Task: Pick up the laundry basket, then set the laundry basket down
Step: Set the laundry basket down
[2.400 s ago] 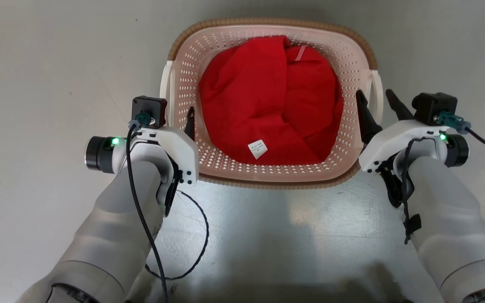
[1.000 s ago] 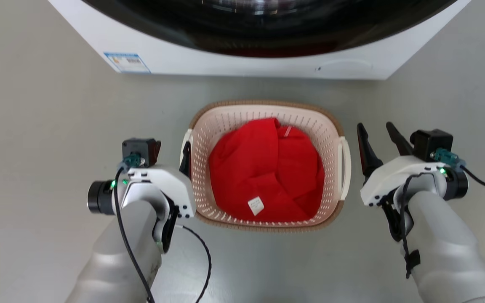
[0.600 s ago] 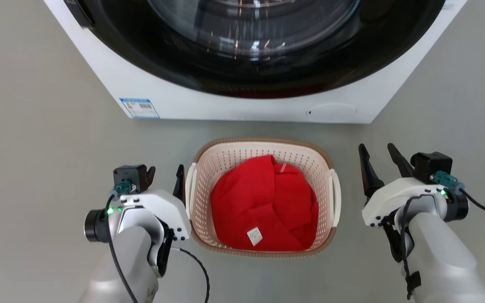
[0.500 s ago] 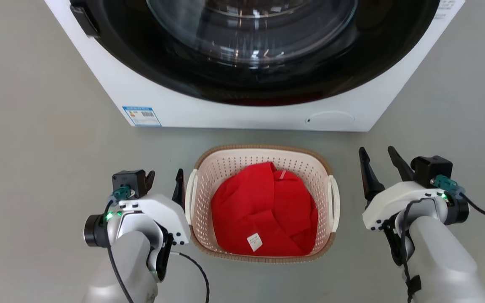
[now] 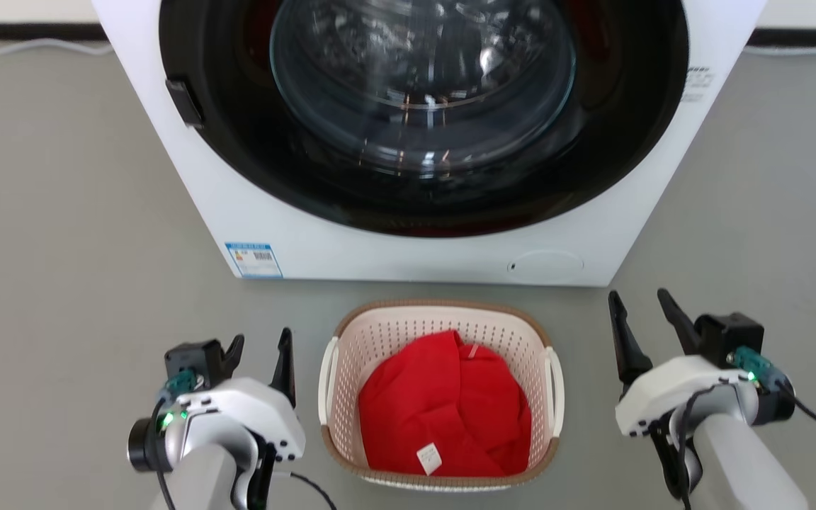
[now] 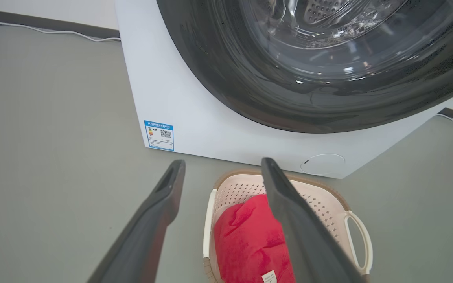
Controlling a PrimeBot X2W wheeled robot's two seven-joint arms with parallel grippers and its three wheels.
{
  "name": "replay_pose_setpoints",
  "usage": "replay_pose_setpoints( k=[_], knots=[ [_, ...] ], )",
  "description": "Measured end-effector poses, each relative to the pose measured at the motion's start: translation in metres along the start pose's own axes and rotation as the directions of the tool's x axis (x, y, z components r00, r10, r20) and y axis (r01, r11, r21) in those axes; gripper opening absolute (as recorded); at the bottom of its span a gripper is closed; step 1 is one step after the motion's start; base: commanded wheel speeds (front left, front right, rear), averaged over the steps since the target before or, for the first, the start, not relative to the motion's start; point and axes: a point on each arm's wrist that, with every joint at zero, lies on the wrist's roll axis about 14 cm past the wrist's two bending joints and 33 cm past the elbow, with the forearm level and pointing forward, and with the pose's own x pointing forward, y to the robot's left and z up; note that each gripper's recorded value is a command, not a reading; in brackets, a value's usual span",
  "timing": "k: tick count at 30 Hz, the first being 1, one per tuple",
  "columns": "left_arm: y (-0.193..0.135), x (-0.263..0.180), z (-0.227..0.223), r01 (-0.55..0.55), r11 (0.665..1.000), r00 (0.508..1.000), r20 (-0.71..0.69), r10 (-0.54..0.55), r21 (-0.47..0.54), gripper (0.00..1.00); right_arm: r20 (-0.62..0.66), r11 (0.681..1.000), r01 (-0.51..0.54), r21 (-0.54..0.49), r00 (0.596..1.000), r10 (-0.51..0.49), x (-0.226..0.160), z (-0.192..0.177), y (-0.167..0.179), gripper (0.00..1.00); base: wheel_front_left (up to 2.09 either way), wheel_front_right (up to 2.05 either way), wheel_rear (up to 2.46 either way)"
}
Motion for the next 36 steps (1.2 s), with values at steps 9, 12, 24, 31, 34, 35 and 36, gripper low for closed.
replay_pose_setpoints(
  k=[9, 12, 24, 31, 34, 35, 36],
  knots=[
    [0.005, -0.032, 0.009, 0.001, 1.0, 0.998, 0.067, 0.001, -0.03, 1.0, 0.055, 1.0, 0.016, 0.001, 0.998, -0.016, -0.035, 0.011, -0.003, 1.0, 0.0, 0.0, 0.0],
    [0.009, -0.046, 0.008, 0.002, 1.0, 0.996, 0.086, 0.001, -0.028, 1.0, 0.076, 1.0, 0.025, 0.002, 0.997, -0.025, -0.049, 0.013, -0.005, 1.0, 0.0, 0.0, 0.0],
    [0.022, -0.077, -0.001, -0.027, 0.999, 0.994, 0.108, 0.03, -0.032, 1.0, 0.104, 0.998, 0.056, 0.009, 0.993, -0.056, -0.078, 0.011, -0.013, 1.0, 0.0, 0.0, 0.0],
    [0.024, -0.092, -0.009, -0.02, 1.0, 0.994, 0.11, 0.022, -0.018, 1.0, 0.112, 0.996, 0.084, 0.013, 0.99, -0.085, -0.095, 0.006, -0.021, 1.0, 0.0, 0.0, 0.0],
    [0.025, -0.097, -0.011, -0.019, 1.0, 0.994, 0.111, 0.021, -0.016, 1.0, 0.109, 0.995, 0.097, 0.014, 0.989, -0.098, -0.101, 0.003, -0.025, 1.0, 0.0, 0.0, 0.0],
    [0.024, -0.099, -0.011, -0.016, 1.0, 0.993, 0.113, 0.018, -0.017, 1.0, 0.106, 0.995, 0.101, 0.014, 0.989, -0.102, -0.103, 0.001, -0.026, 1.0, 0.0, 0.0, 0.0],
    [0.024, -0.1, -0.011, -0.012, 1.0, 0.993, 0.117, 0.014, -0.019, 1.0, 0.104, 0.994, 0.105, 0.015, 0.989, -0.106, -0.105, 0.0, -0.027, 1.0, 0.0, 0.0, 0.0]
  ],
)
